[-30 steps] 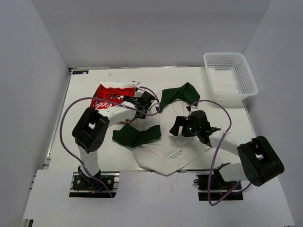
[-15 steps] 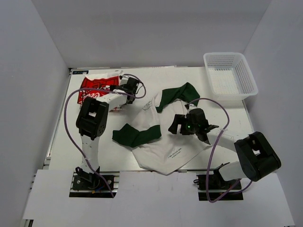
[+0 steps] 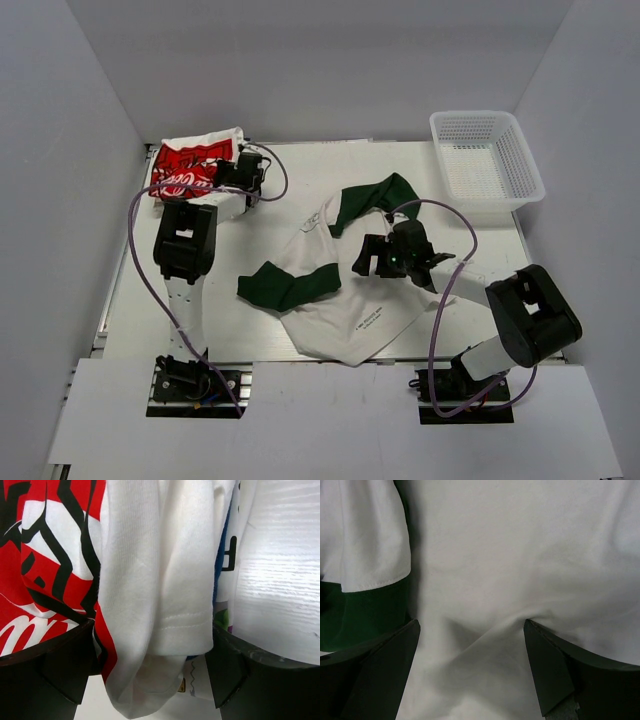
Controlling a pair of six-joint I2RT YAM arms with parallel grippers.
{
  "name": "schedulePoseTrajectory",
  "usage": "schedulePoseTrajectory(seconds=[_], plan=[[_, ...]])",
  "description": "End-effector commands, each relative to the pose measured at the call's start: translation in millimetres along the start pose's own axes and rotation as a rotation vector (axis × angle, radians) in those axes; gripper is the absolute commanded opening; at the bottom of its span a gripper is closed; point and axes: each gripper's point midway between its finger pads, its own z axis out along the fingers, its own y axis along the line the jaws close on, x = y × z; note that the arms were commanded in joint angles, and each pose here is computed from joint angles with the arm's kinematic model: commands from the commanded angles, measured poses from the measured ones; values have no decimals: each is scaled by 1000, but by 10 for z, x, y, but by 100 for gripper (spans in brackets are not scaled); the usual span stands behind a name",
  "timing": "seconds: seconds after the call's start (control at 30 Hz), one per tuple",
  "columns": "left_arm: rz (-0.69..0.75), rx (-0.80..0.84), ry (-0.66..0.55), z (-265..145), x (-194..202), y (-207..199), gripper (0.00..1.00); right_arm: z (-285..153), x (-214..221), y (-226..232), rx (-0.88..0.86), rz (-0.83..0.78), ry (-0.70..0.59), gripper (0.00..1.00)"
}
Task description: Fold and stack the t-shirts
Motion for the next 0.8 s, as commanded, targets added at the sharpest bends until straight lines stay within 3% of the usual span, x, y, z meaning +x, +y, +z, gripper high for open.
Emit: schedulePoseTrajectory(seconds=[0.0, 0.13, 0.17, 0.33, 0.43, 0.5, 0.77], plan=[[36, 85, -38, 199, -91, 21, 92, 23, 199, -143, 66, -1, 82, 90], [-43, 65, -83, -42, -561, 265, 100, 9, 214, -153, 70, 2, 78, 90], [-83, 48, -127, -193, -797, 417, 100, 16, 212, -171, 80, 2, 78, 90], [-263, 74, -202, -856, -1251, 828, 100, 16, 221, -138, 62, 0, 87, 90], [-367, 84, -240, -1238, -1168, 1071, 100, 9, 208, -89, 42, -6, 88, 90], [-465, 128, -195, -1257, -873, 1033, 100, 7, 191, -82, 33, -1, 83, 90], [-722, 208, 97, -1050, 3, 937, 100, 13, 158, 141, -84, -10, 107, 90]])
